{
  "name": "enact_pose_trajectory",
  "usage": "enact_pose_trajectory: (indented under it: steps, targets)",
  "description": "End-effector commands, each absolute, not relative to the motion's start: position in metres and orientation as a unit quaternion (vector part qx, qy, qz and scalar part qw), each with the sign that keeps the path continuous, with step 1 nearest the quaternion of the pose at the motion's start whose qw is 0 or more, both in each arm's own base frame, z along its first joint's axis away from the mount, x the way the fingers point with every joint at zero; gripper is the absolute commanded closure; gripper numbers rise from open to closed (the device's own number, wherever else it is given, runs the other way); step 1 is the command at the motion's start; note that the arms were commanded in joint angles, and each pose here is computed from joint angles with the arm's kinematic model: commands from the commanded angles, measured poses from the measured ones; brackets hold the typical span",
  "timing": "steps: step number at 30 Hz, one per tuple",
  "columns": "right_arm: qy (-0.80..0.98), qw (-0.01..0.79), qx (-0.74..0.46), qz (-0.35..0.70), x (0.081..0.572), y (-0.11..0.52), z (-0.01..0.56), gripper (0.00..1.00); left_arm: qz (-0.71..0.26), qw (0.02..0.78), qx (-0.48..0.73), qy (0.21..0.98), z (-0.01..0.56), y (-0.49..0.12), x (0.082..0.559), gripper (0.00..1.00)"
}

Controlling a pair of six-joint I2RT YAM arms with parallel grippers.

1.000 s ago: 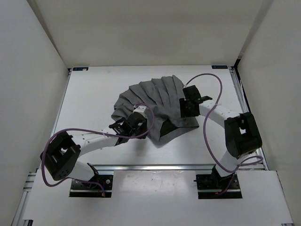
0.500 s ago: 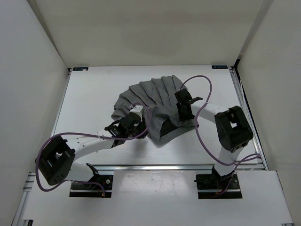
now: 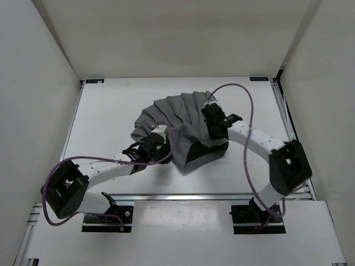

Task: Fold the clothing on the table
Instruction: Flatten the skirt out

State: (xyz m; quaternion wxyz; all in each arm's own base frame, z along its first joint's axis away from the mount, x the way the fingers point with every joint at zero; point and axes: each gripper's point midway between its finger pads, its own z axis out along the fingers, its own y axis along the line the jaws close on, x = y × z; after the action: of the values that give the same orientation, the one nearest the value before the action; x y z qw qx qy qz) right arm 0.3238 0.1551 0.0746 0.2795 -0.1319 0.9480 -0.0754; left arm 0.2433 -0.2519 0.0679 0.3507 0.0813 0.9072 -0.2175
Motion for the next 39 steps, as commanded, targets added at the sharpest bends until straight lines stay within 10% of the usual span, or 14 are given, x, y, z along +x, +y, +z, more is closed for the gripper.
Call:
enact_pose_trajectory:
  steps: [1,13,23,28,34,39]
  targets:
    - [0.92,0.378,-0.101,-0.023,0.33,0.156,0.159,1.0,-0.229,0.359,0.074,0.902,0.076,-0.25,0.245,0.59]
    - [0.929,0.367,0.003,-0.042,0.316,0.059,0.164,1.0,-0.233,0.349,0.079,0.904,0.066,-0.252,0.239,0.59]
    - [0.894,0.357,-0.2,0.185,0.326,0.258,0.174,1.0,-0.223,0.343,0.046,0.911,0.054,-0.228,0.239,0.63]
    - [0.758,0.459,-0.251,0.389,0.306,0.31,0.287,1.0,-0.22,0.354,0.025,0.909,0.054,-0.207,0.239,0.63]
    - [0.72,0.558,-0.149,0.385,0.309,0.218,0.333,1.0,-0.217,0.362,0.006,0.907,0.058,-0.195,0.244,0.63]
    - [0.805,0.481,-0.01,0.347,0.287,0.127,0.233,1.0,-0.222,0.354,0.012,0.908,0.057,-0.203,0.239,0.64]
